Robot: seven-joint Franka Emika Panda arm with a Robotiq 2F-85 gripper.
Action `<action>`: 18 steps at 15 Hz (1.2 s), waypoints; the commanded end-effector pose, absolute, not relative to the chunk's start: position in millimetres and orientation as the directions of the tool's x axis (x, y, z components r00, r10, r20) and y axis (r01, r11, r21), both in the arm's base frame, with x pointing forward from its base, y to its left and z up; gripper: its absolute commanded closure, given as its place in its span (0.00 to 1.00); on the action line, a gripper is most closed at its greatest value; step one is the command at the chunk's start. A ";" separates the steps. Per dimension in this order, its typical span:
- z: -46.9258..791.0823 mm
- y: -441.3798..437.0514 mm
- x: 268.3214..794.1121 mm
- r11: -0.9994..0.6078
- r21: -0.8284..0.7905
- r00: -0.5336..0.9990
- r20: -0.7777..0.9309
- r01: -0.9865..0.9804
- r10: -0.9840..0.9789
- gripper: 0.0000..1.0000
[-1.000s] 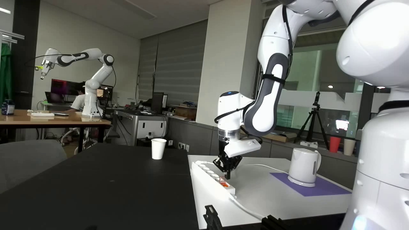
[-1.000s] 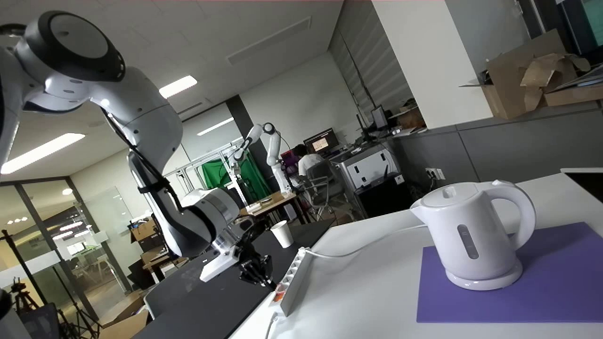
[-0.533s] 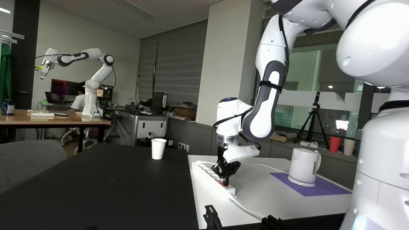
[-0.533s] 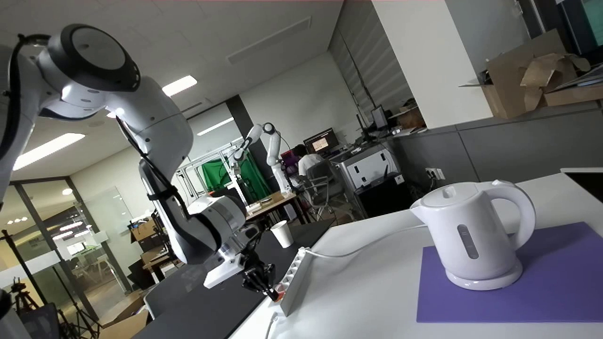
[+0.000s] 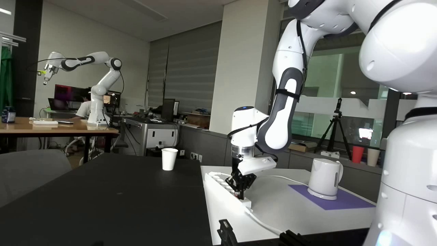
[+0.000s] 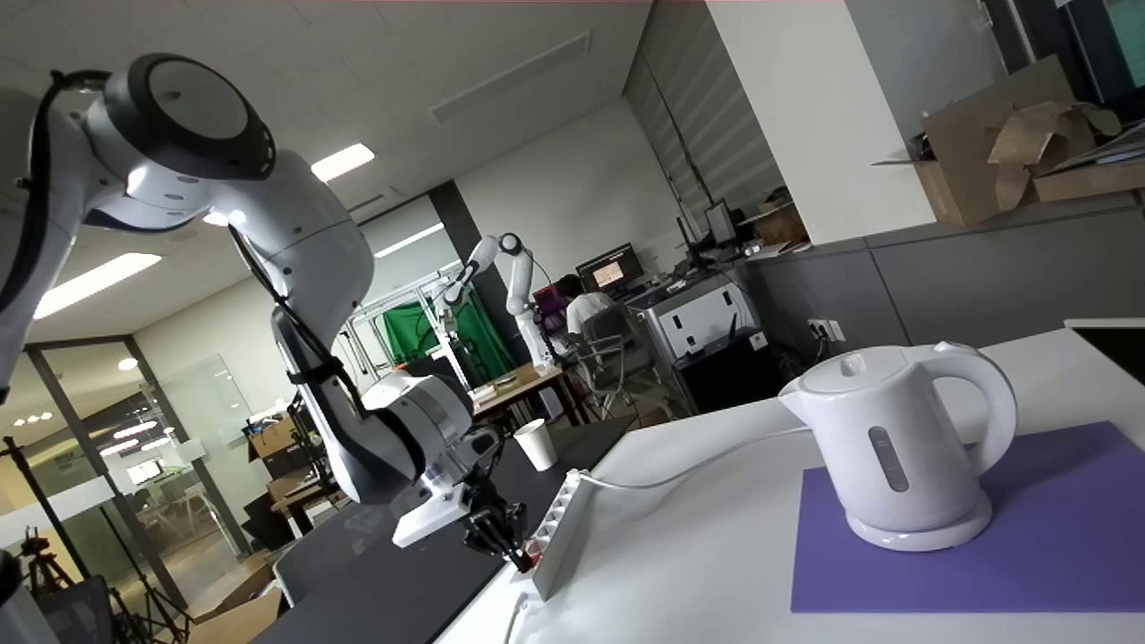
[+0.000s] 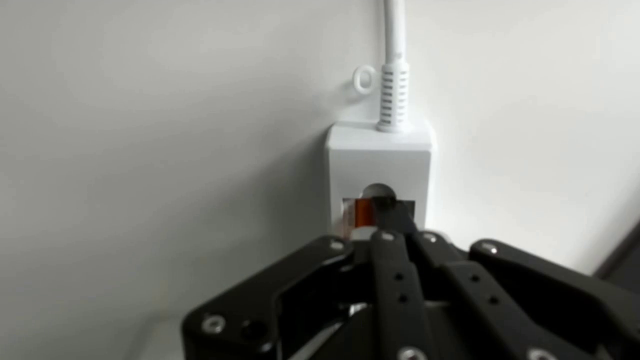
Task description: Turn off the main switch on the adapter
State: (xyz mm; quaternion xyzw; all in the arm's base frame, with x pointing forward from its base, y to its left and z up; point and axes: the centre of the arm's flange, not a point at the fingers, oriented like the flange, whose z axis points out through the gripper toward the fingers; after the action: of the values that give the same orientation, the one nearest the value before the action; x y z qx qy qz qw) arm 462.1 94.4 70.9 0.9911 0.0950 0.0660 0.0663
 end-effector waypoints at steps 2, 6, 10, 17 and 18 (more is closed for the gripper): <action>59.7 84.6 470.8 -0.977 0.127 0.972 0.135 0.173 0.190 1.00; 54.4 58.5 473.8 -0.991 0.055 0.983 0.129 0.124 0.131 1.00; 40.8 19.3 477.1 -0.997 -0.076 0.995 0.099 0.031 0.023 1.00; 16.5 -31.2 470.6 -0.941 -0.325 0.993 0.045 -0.092 -0.112 1.00; 14.3 -35.2 469.5 -0.932 -0.347 0.991 0.042 -0.105 -0.127 1.00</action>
State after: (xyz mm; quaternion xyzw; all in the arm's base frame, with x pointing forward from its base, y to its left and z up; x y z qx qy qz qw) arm 465.6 -4.7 62.7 0.9849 -0.0350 0.0896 -0.1439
